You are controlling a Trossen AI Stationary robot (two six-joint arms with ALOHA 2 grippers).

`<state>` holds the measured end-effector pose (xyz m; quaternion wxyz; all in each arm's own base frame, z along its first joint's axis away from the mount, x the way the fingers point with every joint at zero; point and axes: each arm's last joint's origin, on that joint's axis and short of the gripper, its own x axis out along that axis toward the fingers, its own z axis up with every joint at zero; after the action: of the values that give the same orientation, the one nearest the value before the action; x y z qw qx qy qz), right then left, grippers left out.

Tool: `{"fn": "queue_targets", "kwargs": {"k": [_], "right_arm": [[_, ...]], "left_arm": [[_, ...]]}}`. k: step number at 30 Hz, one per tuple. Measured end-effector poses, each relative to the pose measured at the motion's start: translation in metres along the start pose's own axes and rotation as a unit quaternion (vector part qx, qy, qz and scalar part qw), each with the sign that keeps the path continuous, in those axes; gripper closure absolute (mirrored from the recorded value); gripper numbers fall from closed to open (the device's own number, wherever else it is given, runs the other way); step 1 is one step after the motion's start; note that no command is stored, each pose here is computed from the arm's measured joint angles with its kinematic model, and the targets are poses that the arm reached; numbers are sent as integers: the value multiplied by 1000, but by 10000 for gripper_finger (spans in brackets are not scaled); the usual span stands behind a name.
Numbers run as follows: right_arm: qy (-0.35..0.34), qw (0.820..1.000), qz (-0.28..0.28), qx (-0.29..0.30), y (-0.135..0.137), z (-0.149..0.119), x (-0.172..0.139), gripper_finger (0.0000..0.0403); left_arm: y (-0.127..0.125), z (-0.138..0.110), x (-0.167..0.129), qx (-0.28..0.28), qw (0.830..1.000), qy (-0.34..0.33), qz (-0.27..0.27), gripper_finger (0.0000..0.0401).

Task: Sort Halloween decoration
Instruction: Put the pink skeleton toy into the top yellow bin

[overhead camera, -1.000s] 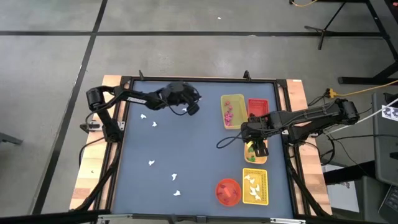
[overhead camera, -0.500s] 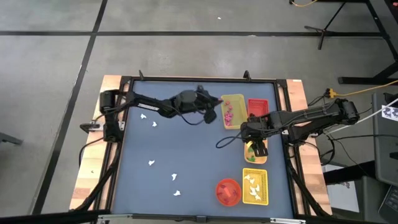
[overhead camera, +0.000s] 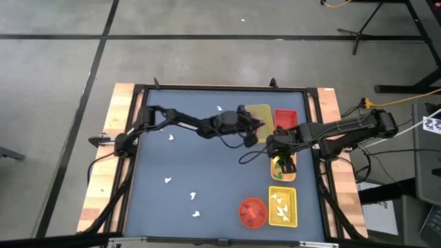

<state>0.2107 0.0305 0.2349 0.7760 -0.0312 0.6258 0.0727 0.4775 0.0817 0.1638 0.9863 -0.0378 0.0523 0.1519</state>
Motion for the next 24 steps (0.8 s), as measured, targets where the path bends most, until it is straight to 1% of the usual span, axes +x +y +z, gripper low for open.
{"fn": "queue_targets", "kwargs": {"k": [2,6,9,18,24], "right_arm": [[0,1000,0,0,0,0,0,182],[-2,1000,0,0,0,0,0,182],[-8,1000,0,0,0,2,0,182],[-9,1000,0,0,0,2,0,182],[-9,1000,0,0,0,2,0,182]], "left_arm": [[0,-3,3,0,1000,1,3,376],[2,-5,4,0,1000,1,28,375],[2,-5,4,0,999,0,37,363],[3,-5,4,0,999,0,42,279],[3,-5,4,0,999,0,42,243]]}}
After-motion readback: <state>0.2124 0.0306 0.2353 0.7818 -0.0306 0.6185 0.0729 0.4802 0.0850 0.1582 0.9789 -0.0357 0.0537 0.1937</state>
